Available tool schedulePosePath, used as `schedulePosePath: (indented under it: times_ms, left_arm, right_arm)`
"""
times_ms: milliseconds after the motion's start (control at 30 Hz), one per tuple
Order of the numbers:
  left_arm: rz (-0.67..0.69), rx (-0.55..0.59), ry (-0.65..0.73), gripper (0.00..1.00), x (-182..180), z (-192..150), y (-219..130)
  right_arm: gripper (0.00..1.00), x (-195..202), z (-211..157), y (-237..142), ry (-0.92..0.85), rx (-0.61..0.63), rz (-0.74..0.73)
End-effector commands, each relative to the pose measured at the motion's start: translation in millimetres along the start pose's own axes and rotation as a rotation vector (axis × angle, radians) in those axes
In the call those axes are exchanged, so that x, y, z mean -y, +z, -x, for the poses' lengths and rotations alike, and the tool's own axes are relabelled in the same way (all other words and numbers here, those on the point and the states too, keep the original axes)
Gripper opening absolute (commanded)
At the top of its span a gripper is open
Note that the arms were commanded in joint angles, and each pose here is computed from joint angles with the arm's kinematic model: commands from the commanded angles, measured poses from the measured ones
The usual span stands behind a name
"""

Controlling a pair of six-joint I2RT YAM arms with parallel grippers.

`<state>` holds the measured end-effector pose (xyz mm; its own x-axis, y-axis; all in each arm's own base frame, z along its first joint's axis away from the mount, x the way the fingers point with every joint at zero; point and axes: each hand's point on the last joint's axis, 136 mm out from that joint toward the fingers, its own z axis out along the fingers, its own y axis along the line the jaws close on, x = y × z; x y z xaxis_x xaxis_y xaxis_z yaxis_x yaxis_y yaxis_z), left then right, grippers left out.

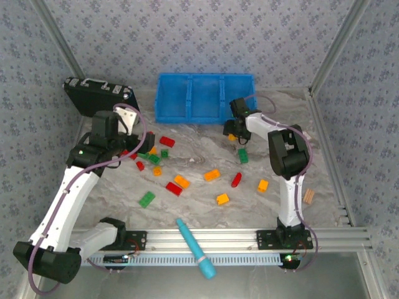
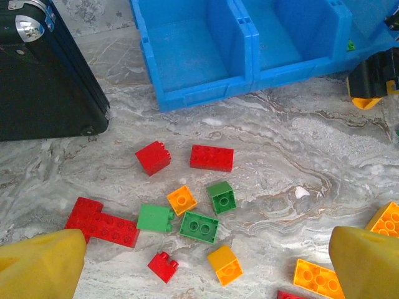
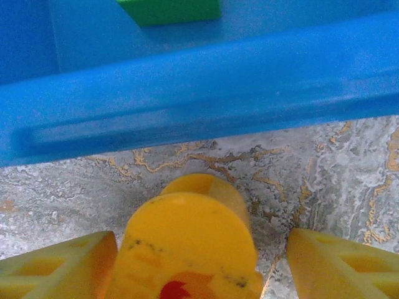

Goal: Sort the legos into containers by color
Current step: Pick up the lego from the top-center of the table.

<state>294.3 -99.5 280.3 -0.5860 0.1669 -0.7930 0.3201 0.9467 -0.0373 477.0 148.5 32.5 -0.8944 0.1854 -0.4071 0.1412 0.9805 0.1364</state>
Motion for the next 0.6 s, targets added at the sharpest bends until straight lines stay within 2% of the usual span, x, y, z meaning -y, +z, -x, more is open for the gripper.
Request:
schedulePosePath:
  times_ms: [0, 100, 200, 333, 467, 567]
  left_arm:
    - [-0.044, 0.035, 0.021, 1.00, 8.8, 7.6, -5.4]
    - [-0.064, 0.022, 0.024, 1.00, 12.4, 9.6, -9.5]
    - [-0.081, 0.009, 0.022, 1.00, 15.8, 17.6, -18.9]
    - [-0.096, 0.002, 0.018, 1.00, 20.0, 41.4, -43.8]
    - [-0.095, 0.047, 0.034, 1.00, 21.8, 71.6, -73.0]
    - [-0.087, 0.100, 0.051, 1.00, 21.2, 88.9, -82.0]
  right_arm:
    - [0.69, 5.5, 4.3, 2.4, 0.017, -0.008, -0.037]
    - [0.62, 7.1, 2.7, 4.9, 0.016, -0.018, -0.048]
    - [0.50, 9.0, 0.7, 7.1, 0.012, -0.028, -0.059]
    - [0.40, 10.2, -0.3, 5.8, 0.006, -0.035, -0.067]
    - [0.36, 11.0, 0.8, -2.5, 0.002, -0.024, -0.075]
    - [0.34, 5.4, 3.5, -15.3, -0.005, -0.007, -0.062]
